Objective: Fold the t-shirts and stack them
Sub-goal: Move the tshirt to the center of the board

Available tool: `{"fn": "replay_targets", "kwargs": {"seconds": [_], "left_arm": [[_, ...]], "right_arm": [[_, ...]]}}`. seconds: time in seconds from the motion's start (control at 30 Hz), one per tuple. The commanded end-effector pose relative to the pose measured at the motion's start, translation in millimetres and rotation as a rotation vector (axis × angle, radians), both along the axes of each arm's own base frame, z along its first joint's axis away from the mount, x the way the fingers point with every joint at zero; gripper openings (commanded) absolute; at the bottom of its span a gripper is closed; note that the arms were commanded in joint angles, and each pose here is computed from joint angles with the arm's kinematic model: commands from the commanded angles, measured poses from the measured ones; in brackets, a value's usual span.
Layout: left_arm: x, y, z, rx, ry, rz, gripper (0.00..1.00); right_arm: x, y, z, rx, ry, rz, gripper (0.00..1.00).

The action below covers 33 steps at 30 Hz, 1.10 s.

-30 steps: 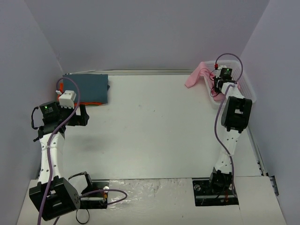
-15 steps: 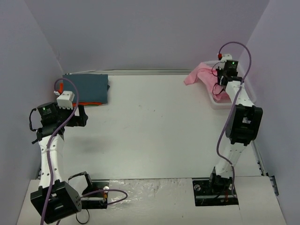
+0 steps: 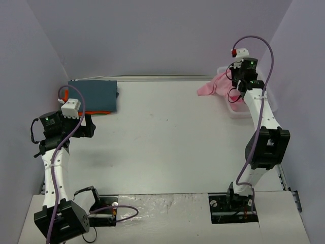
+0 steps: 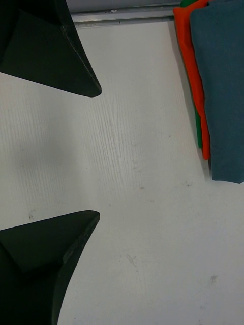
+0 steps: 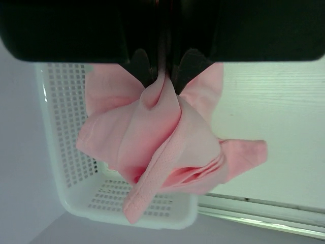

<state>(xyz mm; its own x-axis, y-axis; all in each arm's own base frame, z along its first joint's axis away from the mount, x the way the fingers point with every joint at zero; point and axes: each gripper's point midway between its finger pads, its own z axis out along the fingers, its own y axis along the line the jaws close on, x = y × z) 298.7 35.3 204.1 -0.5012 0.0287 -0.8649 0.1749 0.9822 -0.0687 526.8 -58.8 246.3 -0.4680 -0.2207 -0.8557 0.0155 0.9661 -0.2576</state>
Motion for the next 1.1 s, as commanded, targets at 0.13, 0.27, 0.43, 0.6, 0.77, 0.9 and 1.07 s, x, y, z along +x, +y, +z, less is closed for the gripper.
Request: {"fn": "replay_targets", "kwargs": {"seconds": [0.13,0.27,0.43,0.6,0.77,0.9,1.07], "left_arm": [[1,-4,20,-0.006,-0.057,-0.021,0.94],[0,-4,22,-0.006,-0.064,-0.022,0.94],[-1,-6,25,-0.005,-0.075,-0.023,0.94],[-2,-8,24,-0.013,-0.071,-0.039,0.94],[-3,-13,23,-0.022,-0.072,-0.069,0.94],[-3,-15,23,-0.024,-0.072,-0.080,0.94],[-4,-19,22,-0.033,-0.070,-0.104,0.94]], "right_arm": [[-44,143,135,0.054,-0.218,0.321,0.00],[-86,216,152,0.063,-0.209,0.555,0.00],[-110,231,135,0.041,-0.160,0.663,0.00],[-112,213,85,-0.066,-0.042,0.633,0.68],[-116,203,38,-0.093,0.068,0.607,0.89],[-118,203,26,-0.081,0.096,0.608,0.90],[-124,206,18,-0.068,0.126,0.636,0.91]]}}
